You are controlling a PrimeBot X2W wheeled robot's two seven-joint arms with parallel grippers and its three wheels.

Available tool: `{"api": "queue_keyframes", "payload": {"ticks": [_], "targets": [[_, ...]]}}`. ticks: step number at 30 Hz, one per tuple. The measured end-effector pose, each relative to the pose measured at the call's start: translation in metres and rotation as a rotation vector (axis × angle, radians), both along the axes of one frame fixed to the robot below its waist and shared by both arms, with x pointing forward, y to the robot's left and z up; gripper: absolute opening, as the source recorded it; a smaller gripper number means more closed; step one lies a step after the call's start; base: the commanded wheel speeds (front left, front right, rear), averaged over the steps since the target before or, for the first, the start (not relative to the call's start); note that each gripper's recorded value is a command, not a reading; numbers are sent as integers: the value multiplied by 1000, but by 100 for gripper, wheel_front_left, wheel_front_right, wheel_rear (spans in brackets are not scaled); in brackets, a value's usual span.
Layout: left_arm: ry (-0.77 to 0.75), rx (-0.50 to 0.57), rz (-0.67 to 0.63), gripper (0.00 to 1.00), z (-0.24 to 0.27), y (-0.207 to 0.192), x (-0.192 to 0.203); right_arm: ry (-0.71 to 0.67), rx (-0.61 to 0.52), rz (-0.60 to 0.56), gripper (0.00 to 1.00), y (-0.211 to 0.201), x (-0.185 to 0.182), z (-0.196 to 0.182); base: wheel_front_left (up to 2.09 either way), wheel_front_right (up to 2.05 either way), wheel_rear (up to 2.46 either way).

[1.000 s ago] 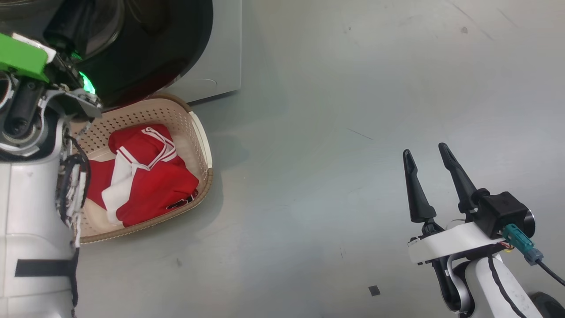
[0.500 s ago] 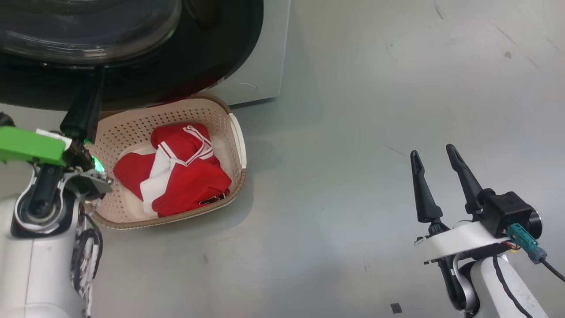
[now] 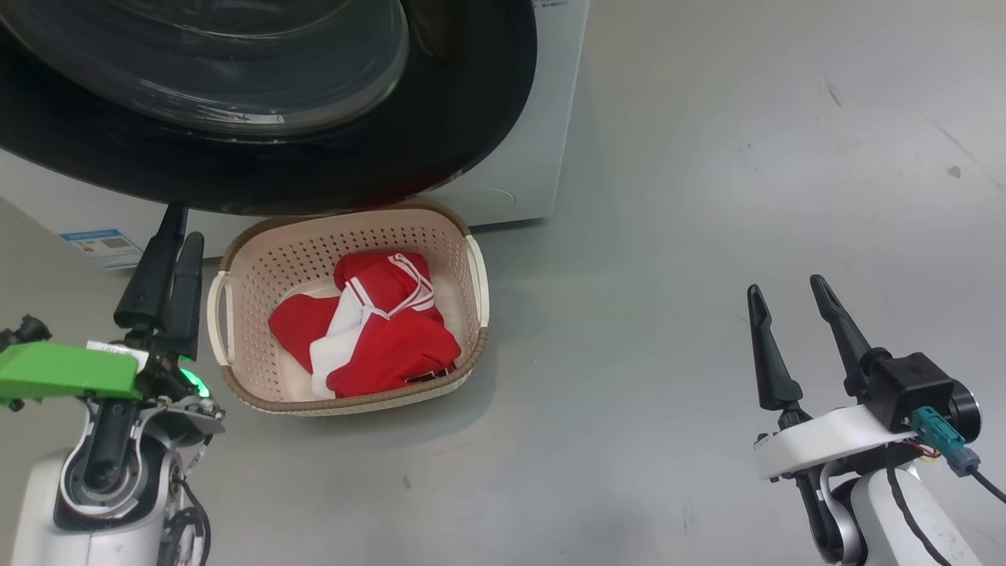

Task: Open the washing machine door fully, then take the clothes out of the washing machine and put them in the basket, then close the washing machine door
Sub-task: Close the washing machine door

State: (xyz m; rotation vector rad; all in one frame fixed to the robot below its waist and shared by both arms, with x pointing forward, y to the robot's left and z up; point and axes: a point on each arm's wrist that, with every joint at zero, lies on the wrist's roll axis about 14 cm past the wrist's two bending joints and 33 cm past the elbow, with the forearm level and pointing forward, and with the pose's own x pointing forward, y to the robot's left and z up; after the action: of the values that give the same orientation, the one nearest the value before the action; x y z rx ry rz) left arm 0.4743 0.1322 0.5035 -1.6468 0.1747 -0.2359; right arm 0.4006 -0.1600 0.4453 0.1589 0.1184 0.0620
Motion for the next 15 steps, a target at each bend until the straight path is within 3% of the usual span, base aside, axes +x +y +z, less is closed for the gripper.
{"api": "queue_keyframes", "payload": {"ticks": [7,15], "targets": [[-23,99,95,100,10,24,-28,-22,4,33,100,11,-4,8,0,0,0],[-103,503,175,100,27,54,-57,-55,0,68,100,20,-8,20,0,0,0]]}}
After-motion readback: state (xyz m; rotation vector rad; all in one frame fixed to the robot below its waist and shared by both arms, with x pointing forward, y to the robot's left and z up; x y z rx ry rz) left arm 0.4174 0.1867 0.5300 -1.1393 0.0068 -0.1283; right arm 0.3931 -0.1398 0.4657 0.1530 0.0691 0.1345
